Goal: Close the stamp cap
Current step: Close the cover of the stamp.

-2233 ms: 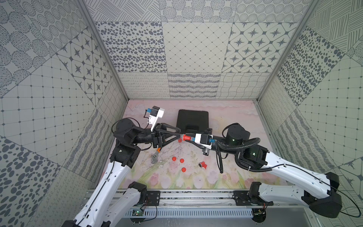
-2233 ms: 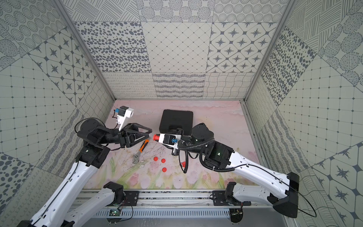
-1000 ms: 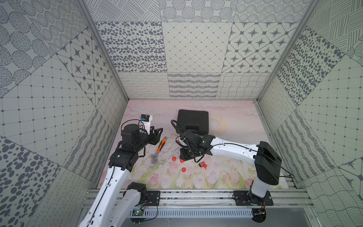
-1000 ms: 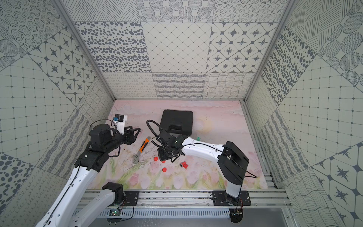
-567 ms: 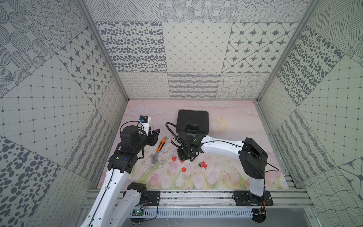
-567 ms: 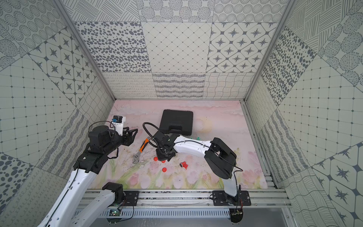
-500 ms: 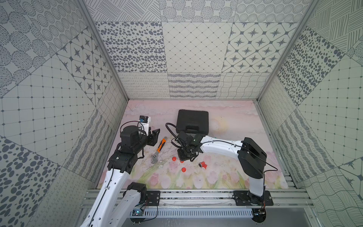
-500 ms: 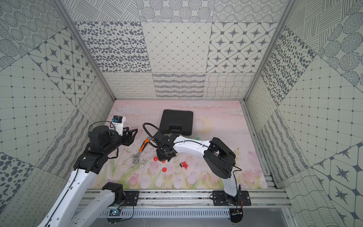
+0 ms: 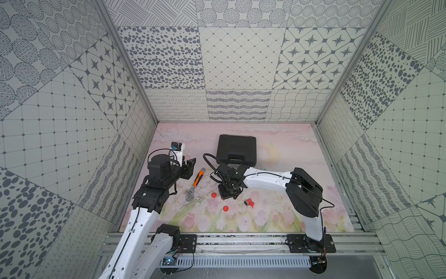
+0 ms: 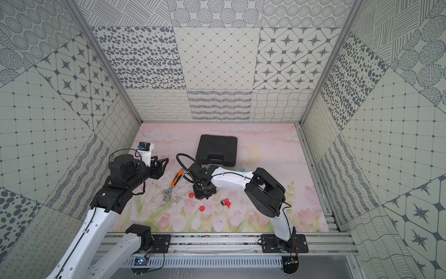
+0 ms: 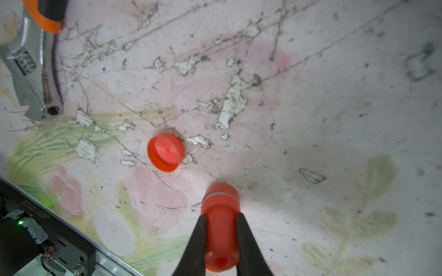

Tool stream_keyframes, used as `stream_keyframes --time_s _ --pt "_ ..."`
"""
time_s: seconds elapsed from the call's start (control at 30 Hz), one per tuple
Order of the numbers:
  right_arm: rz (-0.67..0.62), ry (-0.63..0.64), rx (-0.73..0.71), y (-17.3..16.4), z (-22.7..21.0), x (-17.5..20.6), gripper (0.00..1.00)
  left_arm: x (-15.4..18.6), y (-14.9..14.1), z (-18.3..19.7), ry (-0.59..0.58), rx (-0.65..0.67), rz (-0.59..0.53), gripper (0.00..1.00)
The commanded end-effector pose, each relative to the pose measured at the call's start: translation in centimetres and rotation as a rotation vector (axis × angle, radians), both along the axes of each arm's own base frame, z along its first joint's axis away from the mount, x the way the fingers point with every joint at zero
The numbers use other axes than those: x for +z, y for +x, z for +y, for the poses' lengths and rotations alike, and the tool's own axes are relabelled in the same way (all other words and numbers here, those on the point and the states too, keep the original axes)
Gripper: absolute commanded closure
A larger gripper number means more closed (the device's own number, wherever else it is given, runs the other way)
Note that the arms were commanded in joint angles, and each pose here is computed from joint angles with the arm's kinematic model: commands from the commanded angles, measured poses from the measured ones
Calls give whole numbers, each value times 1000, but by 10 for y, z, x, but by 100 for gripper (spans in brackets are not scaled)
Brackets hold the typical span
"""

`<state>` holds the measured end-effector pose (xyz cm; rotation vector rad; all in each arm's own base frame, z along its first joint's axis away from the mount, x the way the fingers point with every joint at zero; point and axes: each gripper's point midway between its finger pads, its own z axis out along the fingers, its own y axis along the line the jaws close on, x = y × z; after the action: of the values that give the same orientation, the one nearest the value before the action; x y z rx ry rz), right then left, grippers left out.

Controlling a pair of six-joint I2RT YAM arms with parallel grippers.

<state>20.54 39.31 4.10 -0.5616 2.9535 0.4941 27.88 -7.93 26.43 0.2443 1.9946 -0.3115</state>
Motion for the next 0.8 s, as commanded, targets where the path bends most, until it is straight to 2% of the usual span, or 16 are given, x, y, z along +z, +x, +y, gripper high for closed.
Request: stream_keyframes --time_s 0.0,0.17,0.47,0.77 --pt "3 -2 3 3 2 -6 100 -2 0 2 18 1 0 43" --pt "12 -76 14 -1 -13 -11 100 -2 0 2 19 1 1 43" --pt "15 -329 87 -11 -62 -22 100 -3 0 2 19 -1 5 43" --pt "62 -500 191 -28 -71 -68 100 -4 0 2 20 0 8 43"
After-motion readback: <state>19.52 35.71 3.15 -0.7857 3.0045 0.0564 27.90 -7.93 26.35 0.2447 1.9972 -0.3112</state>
